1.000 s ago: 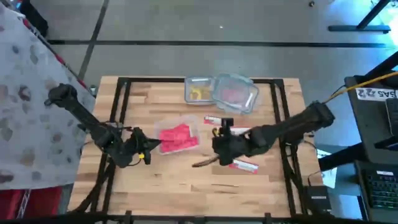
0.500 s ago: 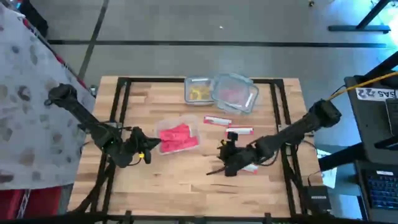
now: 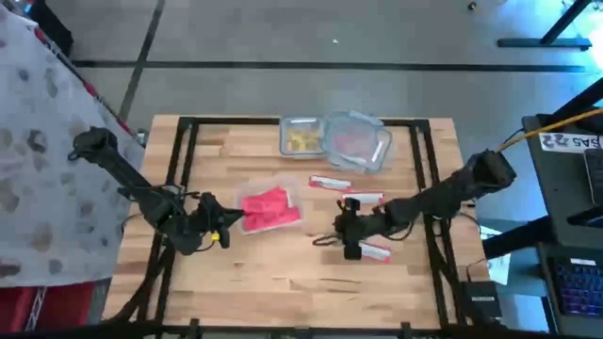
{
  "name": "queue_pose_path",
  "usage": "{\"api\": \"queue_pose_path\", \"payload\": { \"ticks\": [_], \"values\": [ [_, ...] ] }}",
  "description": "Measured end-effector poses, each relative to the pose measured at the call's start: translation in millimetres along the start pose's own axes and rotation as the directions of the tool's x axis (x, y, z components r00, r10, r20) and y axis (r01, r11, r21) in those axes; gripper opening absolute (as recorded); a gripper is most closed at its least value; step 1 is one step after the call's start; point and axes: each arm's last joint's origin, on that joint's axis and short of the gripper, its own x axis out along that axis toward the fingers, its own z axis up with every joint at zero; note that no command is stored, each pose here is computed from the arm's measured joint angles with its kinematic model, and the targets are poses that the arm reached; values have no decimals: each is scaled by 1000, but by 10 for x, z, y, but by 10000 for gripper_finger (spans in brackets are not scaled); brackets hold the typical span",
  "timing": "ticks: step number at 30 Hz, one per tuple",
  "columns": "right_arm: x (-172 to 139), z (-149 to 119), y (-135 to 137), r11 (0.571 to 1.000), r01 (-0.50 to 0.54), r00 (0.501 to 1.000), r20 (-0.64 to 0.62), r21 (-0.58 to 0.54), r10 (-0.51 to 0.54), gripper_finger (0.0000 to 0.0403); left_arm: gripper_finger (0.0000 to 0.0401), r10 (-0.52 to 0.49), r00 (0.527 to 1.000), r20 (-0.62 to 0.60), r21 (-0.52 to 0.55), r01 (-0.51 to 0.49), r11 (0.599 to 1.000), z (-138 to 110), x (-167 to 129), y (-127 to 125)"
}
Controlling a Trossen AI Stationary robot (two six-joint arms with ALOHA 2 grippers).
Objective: Sort candy
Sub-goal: Put the pink strip candy into the rectangular transparent bin
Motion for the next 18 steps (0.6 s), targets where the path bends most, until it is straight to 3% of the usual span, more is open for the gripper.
{"api": "queue_pose_path", "payload": {
  "ticks": [5,9,15,18],
  "values": [
    [-108,-230,245,1000,-12,993,-116,26,15,159,0,-7,1000,-14,-3,7,1000,-4,1,-2],
    [-198,-388,494,999,-20,992,-121,29,23,159,0,-7,1000,-15,-7,7,1000,-3,2,-2],
    [-158,-644,603,987,156,977,-141,-37,-159,159,0,-7,1000,-15,-7,7,1000,-3,2,-2],
    [-48,-727,579,985,169,975,-140,-20,-170,159,0,-8,1000,-15,-12,8,1000,-3,2,-2]
  ]
}}
